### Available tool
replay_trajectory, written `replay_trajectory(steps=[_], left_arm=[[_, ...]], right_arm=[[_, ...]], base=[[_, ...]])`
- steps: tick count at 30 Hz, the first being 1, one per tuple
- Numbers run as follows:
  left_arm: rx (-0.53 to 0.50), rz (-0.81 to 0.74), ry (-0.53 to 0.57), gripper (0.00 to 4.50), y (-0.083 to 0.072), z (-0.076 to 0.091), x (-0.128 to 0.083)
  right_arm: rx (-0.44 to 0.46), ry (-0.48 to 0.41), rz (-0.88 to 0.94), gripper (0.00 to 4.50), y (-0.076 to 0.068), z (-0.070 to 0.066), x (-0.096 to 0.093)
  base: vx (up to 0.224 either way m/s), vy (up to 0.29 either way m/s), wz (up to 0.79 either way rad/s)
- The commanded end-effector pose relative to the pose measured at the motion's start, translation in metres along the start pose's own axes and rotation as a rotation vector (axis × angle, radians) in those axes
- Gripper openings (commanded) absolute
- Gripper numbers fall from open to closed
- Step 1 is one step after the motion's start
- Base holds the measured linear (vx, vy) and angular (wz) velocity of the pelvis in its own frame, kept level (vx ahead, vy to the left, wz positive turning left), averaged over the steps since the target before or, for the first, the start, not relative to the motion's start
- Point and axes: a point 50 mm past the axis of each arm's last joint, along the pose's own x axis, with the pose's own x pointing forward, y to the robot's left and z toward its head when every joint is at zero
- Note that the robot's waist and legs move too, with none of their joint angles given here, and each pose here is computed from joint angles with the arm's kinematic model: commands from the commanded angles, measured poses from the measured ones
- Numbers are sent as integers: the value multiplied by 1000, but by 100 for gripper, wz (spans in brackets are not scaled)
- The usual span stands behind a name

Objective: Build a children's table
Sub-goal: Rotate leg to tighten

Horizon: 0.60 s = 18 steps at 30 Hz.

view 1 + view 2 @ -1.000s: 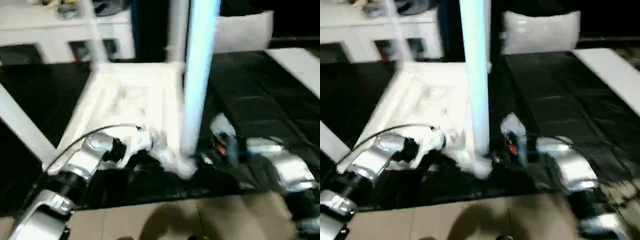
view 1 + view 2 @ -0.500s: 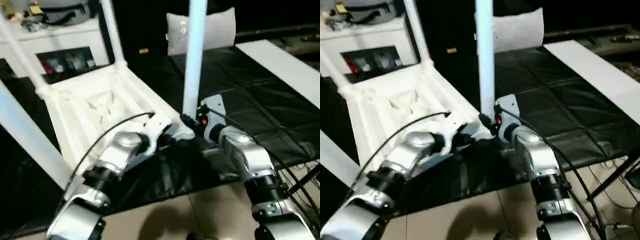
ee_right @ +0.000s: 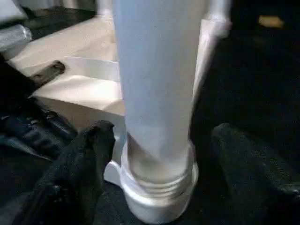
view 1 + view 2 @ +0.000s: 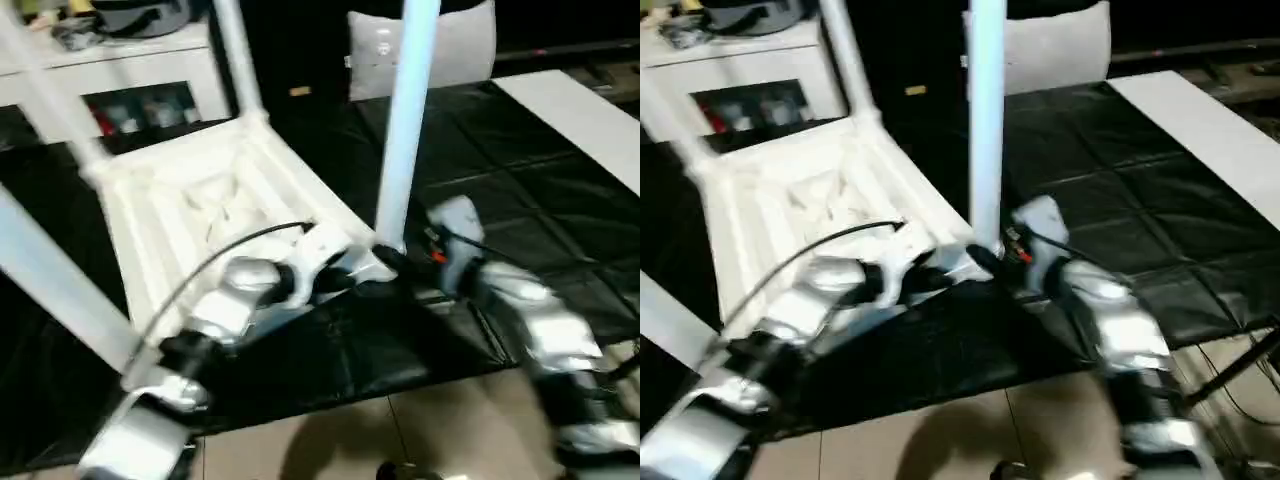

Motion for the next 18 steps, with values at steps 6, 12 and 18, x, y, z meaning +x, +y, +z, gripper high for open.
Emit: replay_trajectory(steps=[6,12,18], left_arm=[[170,-297,43,0,-12,-7,-14],[240,-437,79,0,-13,-6,-24],[307,-530,91,0,-15,1,-23]], right_arm=[[-36,33,318,390,8,3,-15],[-14,92,504,318,18,-1,-18],[-10,110,599,270,27,-3,-9]], base=[[0,0,0],[0,0,0],[0,0,0]])
